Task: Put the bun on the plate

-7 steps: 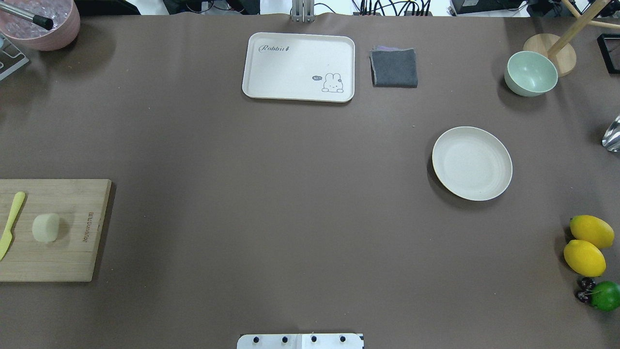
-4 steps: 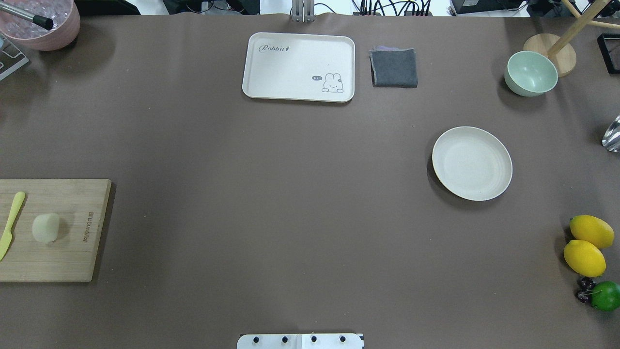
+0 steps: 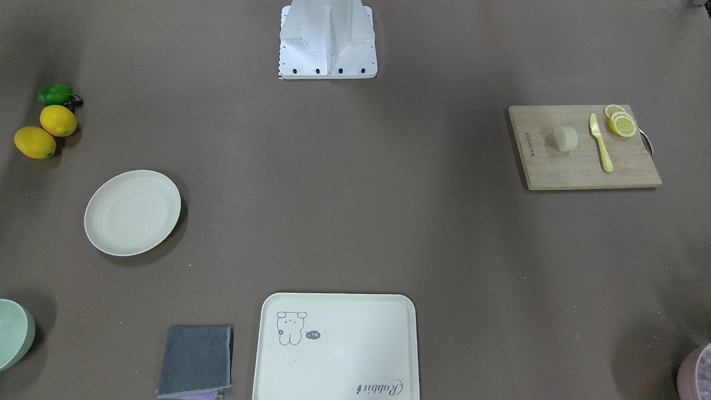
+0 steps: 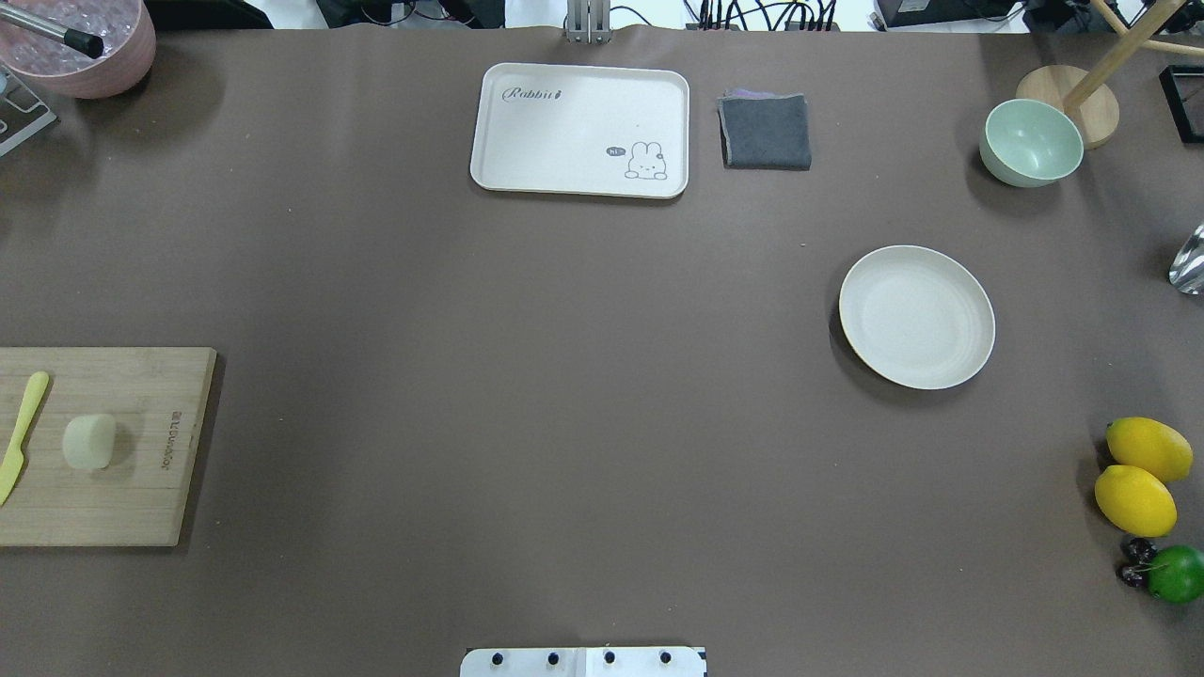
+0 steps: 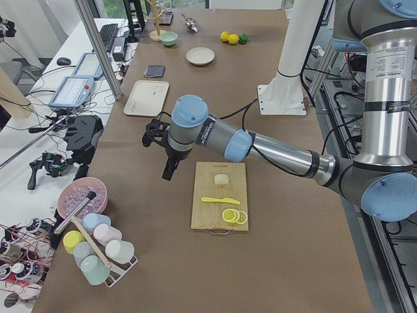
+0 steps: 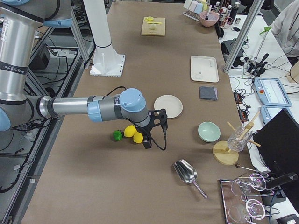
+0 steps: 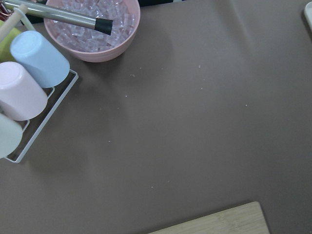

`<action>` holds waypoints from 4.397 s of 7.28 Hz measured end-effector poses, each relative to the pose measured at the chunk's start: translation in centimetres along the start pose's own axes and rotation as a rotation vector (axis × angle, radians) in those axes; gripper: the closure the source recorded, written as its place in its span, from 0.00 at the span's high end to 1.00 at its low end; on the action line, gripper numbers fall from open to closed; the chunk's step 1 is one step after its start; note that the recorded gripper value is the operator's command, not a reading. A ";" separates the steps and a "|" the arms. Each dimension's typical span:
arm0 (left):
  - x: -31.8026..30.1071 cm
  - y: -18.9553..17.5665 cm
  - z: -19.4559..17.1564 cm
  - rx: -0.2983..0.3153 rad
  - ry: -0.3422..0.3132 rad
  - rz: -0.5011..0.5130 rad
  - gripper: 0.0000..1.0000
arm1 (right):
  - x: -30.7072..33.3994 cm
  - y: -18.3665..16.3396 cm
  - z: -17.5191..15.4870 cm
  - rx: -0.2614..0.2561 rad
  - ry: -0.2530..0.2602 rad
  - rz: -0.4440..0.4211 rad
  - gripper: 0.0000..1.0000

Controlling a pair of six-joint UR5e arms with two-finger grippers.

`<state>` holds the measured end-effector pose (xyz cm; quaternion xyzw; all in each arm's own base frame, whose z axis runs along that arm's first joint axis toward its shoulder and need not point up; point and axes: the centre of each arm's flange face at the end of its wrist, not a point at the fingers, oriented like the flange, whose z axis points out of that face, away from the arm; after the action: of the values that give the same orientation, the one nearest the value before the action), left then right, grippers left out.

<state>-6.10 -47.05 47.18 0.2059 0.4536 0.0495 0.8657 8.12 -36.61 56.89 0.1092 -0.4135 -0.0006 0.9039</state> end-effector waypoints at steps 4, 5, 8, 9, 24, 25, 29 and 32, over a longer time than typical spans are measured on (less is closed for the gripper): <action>3.5 -0.4 2.2 0.010 0.095 0.115 0.98 | -6.4 -2.8 8.6 -0.025 -0.026 0.140 0.99; 3.7 -0.4 2.4 0.010 0.099 0.122 0.98 | -8.2 -4.1 12.3 -0.010 -0.024 0.165 0.99; 4.0 -0.6 2.4 0.014 0.101 0.131 0.98 | -16.7 -7.6 21.1 0.028 -0.032 0.198 0.83; 4.1 -0.7 2.5 0.013 0.101 0.133 0.98 | -18.9 -7.7 22.8 0.031 -0.030 0.209 0.74; 4.3 -0.9 2.8 0.006 0.106 0.133 0.98 | -46.0 -7.4 24.0 -0.003 -0.241 0.625 0.00; 4.2 -0.8 3.0 0.002 0.107 0.132 0.98 | -51.2 -6.6 24.4 0.004 -0.230 0.659 0.00; 3.9 -0.6 3.9 -0.013 0.110 0.128 0.98 | -66.5 0.5 26.2 0.086 -0.198 0.726 0.99; 3.8 -0.2 4.4 -0.027 0.112 0.114 0.98 | -68.1 2.5 25.9 0.179 -0.091 0.694 1.00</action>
<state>-0.32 -47.55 46.39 0.2168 0.4882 0.1162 0.8373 -56.31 -33.01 22.92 0.0408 -0.4642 0.3375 0.8179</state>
